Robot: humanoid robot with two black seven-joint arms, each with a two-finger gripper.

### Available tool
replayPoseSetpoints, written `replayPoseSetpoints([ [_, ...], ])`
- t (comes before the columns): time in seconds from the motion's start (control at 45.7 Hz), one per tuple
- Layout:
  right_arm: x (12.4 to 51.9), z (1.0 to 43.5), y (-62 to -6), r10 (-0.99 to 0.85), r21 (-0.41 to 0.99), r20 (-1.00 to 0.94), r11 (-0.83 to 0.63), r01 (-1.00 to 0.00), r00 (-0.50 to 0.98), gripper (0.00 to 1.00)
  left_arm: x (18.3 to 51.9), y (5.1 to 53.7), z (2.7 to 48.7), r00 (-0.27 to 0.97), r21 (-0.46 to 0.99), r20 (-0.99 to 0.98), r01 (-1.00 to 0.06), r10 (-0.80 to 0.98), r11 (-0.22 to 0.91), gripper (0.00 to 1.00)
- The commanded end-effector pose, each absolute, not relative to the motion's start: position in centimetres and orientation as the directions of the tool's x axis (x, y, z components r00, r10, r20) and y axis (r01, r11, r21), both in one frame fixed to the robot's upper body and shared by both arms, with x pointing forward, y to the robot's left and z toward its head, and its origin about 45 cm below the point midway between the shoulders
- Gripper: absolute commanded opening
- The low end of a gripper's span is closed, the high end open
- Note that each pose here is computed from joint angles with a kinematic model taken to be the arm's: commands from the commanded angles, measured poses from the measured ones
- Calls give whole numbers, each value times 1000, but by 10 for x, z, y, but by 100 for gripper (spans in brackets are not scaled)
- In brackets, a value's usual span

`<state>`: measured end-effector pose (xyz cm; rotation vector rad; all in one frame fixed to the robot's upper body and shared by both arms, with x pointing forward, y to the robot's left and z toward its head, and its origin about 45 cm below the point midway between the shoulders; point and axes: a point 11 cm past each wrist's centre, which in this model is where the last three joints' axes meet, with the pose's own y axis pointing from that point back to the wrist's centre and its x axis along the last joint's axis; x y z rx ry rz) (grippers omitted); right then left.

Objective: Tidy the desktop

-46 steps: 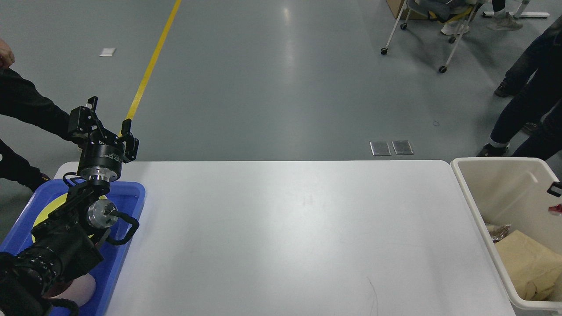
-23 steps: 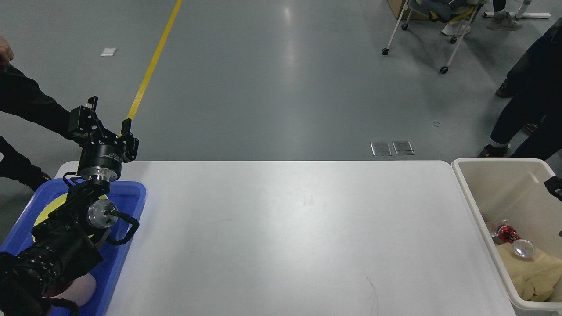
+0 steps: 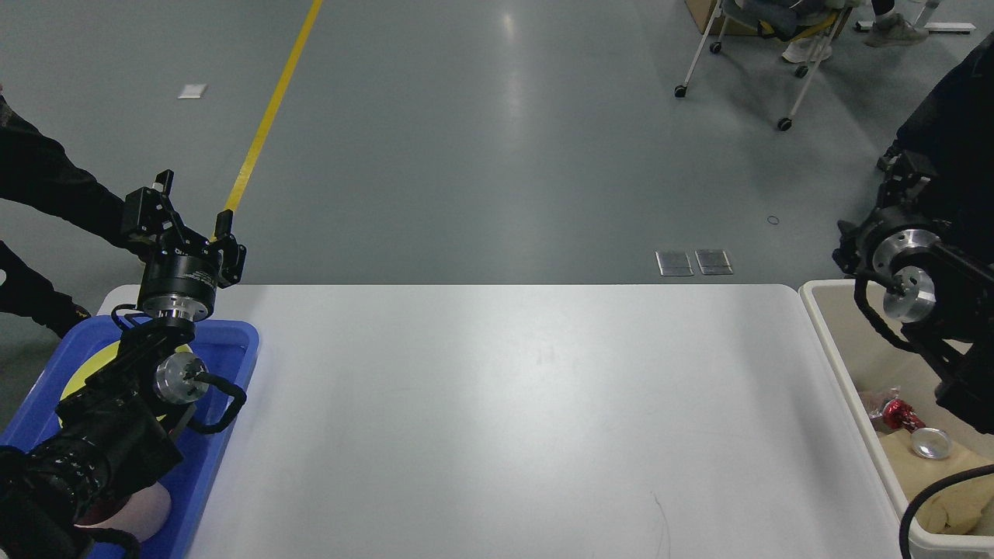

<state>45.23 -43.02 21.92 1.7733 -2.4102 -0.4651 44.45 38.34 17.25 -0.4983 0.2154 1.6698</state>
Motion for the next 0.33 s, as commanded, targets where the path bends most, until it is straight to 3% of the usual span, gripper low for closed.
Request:
replayPoseSetpoints([
  [0.0, 456, 233, -414, -954, 259, -208, 159, -953, -216, 100, 445, 383, 173, -88, -141, -440, -976, 894, -166, 96],
  [0.307, 465, 246, -409, -917, 198, -348, 129, -972, -193, 100, 445, 383, 173, -88, -141, -440, -976, 894, -166, 96],
])
